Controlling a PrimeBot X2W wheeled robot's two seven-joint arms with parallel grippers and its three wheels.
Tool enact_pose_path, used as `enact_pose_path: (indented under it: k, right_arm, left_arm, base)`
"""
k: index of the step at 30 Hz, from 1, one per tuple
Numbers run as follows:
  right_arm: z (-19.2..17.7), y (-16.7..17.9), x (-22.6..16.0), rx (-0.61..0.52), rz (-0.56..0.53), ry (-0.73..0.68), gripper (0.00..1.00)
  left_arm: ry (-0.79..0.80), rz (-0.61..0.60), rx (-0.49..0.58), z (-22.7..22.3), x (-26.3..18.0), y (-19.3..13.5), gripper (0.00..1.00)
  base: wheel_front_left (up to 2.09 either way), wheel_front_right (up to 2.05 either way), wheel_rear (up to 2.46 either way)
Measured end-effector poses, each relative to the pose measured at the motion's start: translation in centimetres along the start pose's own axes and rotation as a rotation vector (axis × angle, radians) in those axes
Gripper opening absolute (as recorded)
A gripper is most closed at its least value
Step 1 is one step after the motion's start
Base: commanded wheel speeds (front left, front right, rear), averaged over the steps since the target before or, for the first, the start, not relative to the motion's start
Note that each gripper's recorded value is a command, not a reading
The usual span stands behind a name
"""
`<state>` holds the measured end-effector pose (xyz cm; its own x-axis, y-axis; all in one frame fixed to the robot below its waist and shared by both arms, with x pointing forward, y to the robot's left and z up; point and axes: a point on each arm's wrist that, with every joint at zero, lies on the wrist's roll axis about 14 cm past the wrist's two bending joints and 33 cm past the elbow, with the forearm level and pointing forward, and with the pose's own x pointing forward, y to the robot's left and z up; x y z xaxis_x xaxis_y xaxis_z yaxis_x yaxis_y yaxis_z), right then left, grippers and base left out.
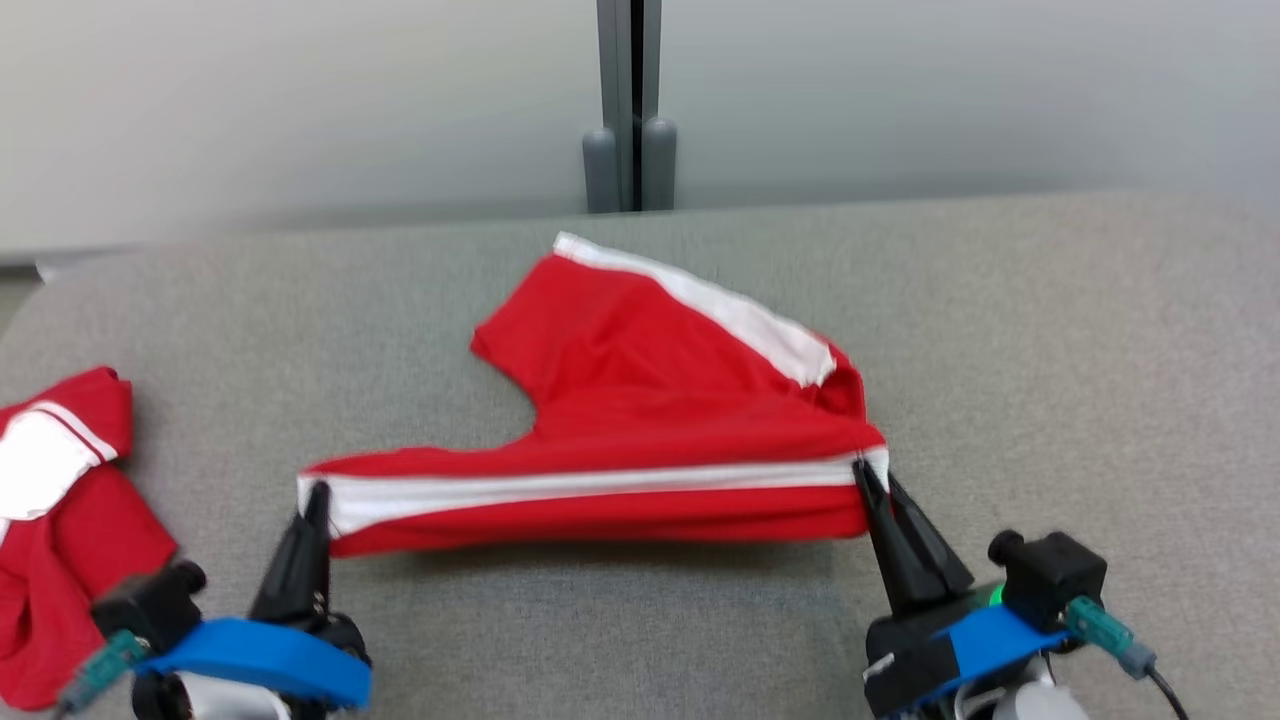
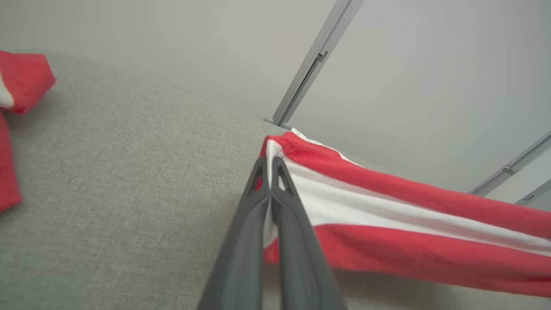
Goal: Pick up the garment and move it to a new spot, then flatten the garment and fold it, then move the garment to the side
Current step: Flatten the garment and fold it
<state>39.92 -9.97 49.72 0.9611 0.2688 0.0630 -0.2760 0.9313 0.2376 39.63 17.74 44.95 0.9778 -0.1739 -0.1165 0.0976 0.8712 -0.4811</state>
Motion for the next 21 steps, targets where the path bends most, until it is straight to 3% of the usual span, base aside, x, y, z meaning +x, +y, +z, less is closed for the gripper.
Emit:
enact_pose_path:
  k: [12, 21]
  right_arm:
    - [-2.6, -1.1, -7.5, 0.098, -0.116, 0.066, 0.00]
    - [-2.2, -2.8, -8.3, 0.128, -0.183, 0.045, 0.00]
  left_arm:
    - [0.064, 0.003, -0.014, -4.1, -5.1, -1.7, 0.00]
    - [0.071, -0.092, 0.038, -3.5, -2.8, -3.8, 0.00]
  base:
    - [0.00, 0.00, 0.00]
    - [0.00, 0.00, 0.00]
